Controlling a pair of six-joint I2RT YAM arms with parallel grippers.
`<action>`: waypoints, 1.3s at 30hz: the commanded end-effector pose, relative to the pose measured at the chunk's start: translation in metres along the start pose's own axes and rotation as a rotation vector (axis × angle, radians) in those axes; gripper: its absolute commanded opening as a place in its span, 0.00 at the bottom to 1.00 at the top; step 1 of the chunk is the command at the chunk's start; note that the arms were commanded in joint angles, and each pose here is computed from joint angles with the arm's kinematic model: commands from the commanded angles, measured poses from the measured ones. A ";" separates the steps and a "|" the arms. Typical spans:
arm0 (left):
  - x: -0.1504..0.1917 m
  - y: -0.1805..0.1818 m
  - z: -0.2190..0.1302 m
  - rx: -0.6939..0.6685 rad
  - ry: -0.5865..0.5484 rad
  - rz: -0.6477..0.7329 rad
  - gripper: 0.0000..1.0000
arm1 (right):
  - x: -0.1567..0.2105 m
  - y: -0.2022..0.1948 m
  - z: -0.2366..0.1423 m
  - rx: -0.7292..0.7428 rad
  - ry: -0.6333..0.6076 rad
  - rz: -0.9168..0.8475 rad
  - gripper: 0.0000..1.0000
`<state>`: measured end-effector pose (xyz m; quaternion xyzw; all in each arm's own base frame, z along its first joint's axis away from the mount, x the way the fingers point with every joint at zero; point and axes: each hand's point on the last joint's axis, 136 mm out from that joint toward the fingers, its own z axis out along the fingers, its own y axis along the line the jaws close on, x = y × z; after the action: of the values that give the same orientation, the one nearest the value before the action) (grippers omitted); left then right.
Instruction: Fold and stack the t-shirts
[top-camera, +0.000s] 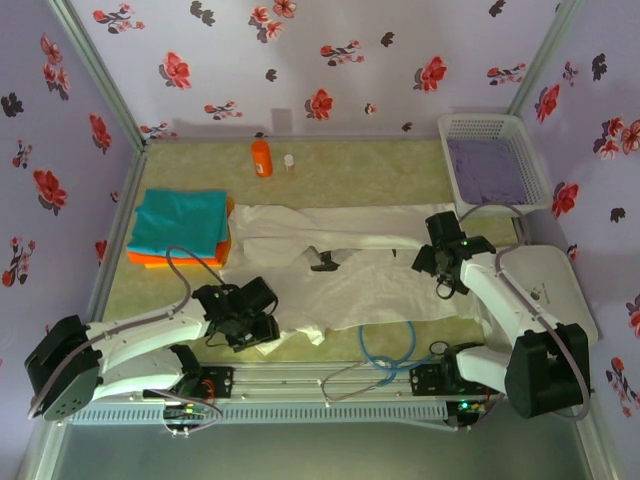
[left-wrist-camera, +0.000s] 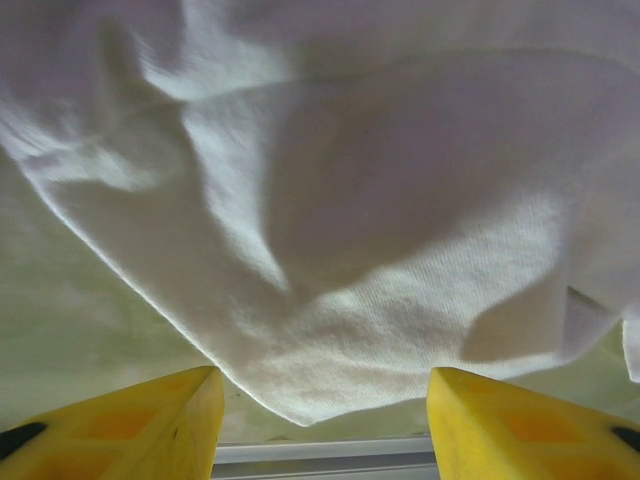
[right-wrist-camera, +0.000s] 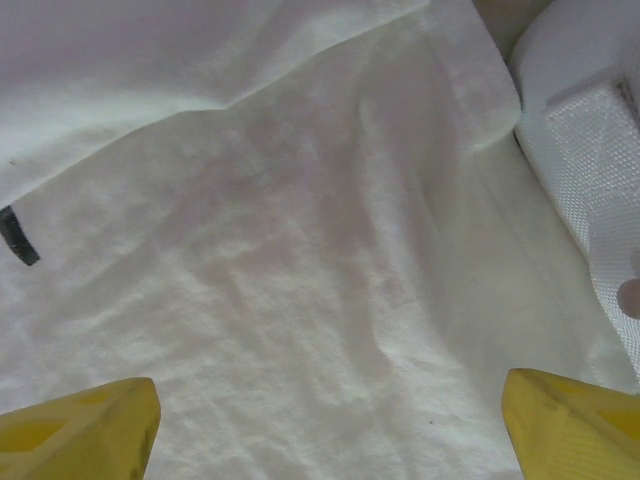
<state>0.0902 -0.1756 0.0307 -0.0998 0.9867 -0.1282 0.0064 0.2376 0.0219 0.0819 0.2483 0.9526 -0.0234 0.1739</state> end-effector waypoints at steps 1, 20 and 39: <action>0.005 -0.004 0.008 0.017 0.019 -0.045 0.55 | 0.010 -0.014 0.007 0.070 0.025 0.009 0.89; -0.003 -0.016 0.005 -0.012 -0.006 -0.020 0.05 | 0.013 -0.016 0.019 0.069 0.034 0.033 0.88; -0.045 -0.008 -0.046 0.064 -0.132 -0.083 0.00 | 0.016 -0.003 0.023 -0.008 0.088 0.005 0.87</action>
<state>0.1234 -0.1706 0.0692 -0.1561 0.9727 -0.1638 0.0506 0.2297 0.0215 0.0576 0.2550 0.9562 -0.0154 0.1426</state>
